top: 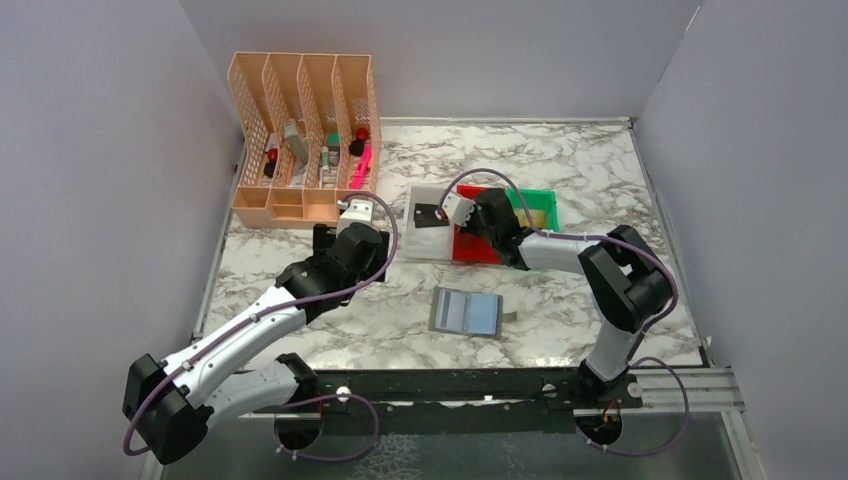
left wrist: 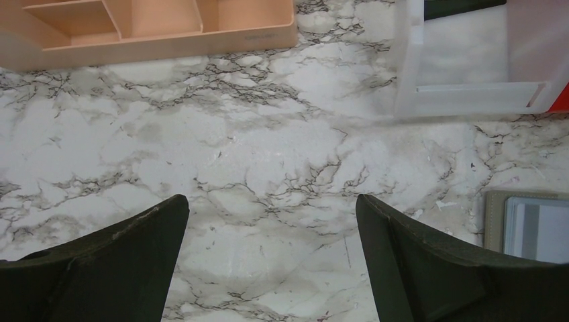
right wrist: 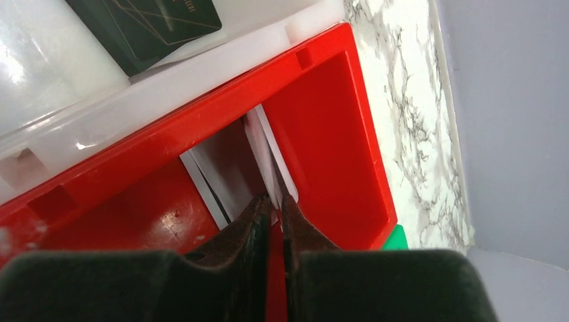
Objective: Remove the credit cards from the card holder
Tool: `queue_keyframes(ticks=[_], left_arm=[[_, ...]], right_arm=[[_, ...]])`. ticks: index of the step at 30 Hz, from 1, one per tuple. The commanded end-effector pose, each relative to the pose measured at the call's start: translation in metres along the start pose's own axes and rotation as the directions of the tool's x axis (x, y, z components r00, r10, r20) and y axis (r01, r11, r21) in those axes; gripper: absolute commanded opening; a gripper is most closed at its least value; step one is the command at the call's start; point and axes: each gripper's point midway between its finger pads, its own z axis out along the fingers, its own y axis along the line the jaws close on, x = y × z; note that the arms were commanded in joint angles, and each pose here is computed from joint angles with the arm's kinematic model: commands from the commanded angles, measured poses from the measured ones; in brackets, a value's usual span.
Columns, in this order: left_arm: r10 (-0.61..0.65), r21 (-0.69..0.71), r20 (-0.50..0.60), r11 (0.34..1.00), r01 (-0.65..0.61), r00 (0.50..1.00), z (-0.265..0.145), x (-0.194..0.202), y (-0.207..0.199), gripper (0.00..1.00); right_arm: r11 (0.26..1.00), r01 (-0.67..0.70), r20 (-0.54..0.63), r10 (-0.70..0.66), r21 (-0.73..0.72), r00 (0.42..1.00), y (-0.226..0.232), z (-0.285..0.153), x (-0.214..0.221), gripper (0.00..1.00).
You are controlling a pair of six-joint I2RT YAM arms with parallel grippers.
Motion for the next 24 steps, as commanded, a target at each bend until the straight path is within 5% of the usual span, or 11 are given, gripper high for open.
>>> queue_keyframes(ticks=[1,3,16,20,24], left_arm=[[-0.002,-0.029,0.013,1.000,0.003,1.000,0.001,-0.007,0.005,0.99],[-0.001,-0.029,0.010,1.000,0.001,1.000,0.001,-0.006,0.005,0.99],[-0.004,-0.032,0.001,0.999,0.004,1.000,0.003,-0.005,0.006,0.99],[-0.002,-0.031,-0.003,1.000,0.002,1.000,0.003,-0.005,0.006,0.99],[-0.005,-0.032,0.000,0.999,0.005,1.000,0.003,-0.005,0.007,0.99]], right_arm=[[0.998,0.022,0.014,-0.021,-0.051,1.000,0.009,0.003,-0.003,0.23],[0.997,0.027,0.016,-0.026,-0.077,1.000,0.013,0.001,-0.003,0.35],[0.997,-0.076,0.035,0.077,-0.004,0.996,-0.002,-0.002,-0.011,0.36],[0.963,-0.270,0.098,0.267,0.016,0.959,-0.016,-0.016,-0.031,0.37],[0.831,-0.552,0.051,0.555,-0.072,0.830,-0.002,-0.031,-0.041,0.36]])
